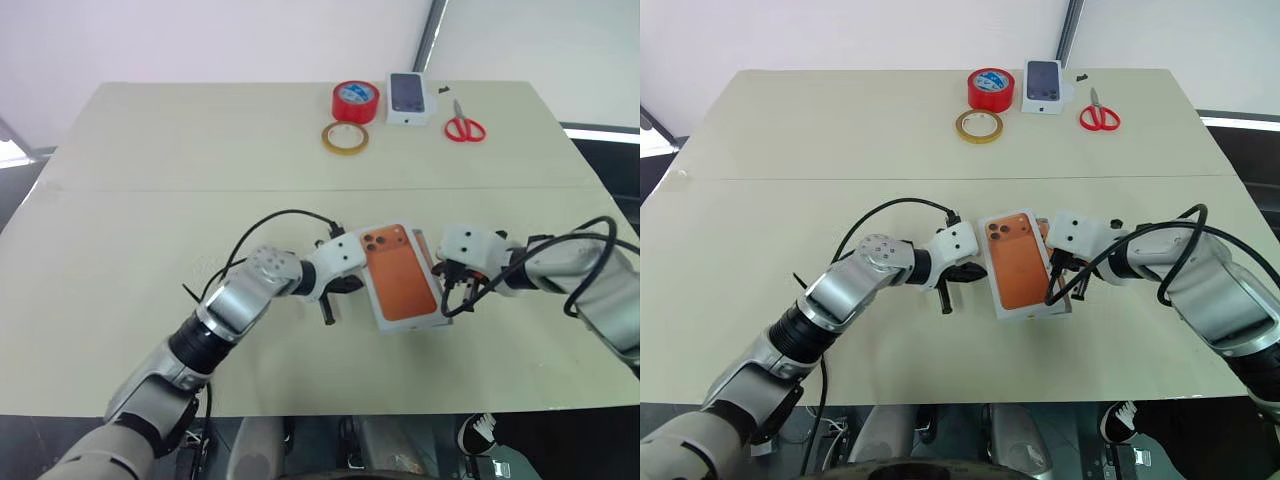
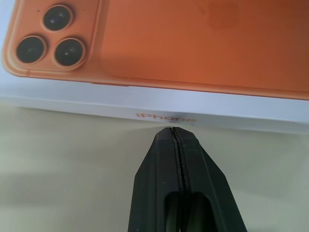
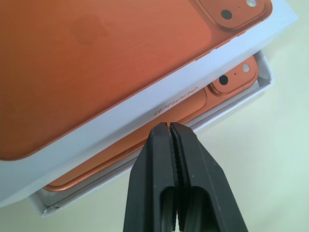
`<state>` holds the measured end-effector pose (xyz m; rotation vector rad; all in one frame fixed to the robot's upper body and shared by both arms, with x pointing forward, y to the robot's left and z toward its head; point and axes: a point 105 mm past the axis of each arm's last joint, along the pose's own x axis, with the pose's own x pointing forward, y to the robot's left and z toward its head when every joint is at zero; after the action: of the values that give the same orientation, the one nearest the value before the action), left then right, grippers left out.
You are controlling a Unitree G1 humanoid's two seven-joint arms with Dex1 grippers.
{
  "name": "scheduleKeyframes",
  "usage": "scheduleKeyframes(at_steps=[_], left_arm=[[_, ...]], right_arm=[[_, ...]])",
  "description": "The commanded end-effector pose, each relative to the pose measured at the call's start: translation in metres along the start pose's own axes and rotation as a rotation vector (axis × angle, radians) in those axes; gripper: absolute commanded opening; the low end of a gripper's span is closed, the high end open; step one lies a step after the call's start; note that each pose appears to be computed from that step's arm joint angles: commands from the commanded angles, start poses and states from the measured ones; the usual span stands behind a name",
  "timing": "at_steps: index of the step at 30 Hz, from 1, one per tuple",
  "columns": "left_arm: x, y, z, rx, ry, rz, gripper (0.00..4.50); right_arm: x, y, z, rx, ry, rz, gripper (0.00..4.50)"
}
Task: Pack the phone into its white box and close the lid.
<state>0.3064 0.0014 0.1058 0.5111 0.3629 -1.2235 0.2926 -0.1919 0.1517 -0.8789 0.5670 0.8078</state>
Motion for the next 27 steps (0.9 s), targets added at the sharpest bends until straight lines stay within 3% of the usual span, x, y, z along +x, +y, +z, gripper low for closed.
scheduleKeyframes(at_steps=[1, 17, 27], left_arm=[[-0.006, 0.004, 0.016, 0.042, -0.048, 0.018, 0.0], [0.012, -0.009, 0.041, 0.064, -0.118, -0.007, 0.0], [0.018, -0.009, 0.054, 0.088, -0.143, -0.019, 0.0]], right_arm=[[-0.01, -0.01, 0.008, -0.04, -0.024, -0.052, 0.07], [-0.018, -0.002, 0.023, -0.088, -0.075, -0.014, 0.07], [-0.017, 0.001, 0.007, -0.07, -0.02, -0.008, 0.07]])
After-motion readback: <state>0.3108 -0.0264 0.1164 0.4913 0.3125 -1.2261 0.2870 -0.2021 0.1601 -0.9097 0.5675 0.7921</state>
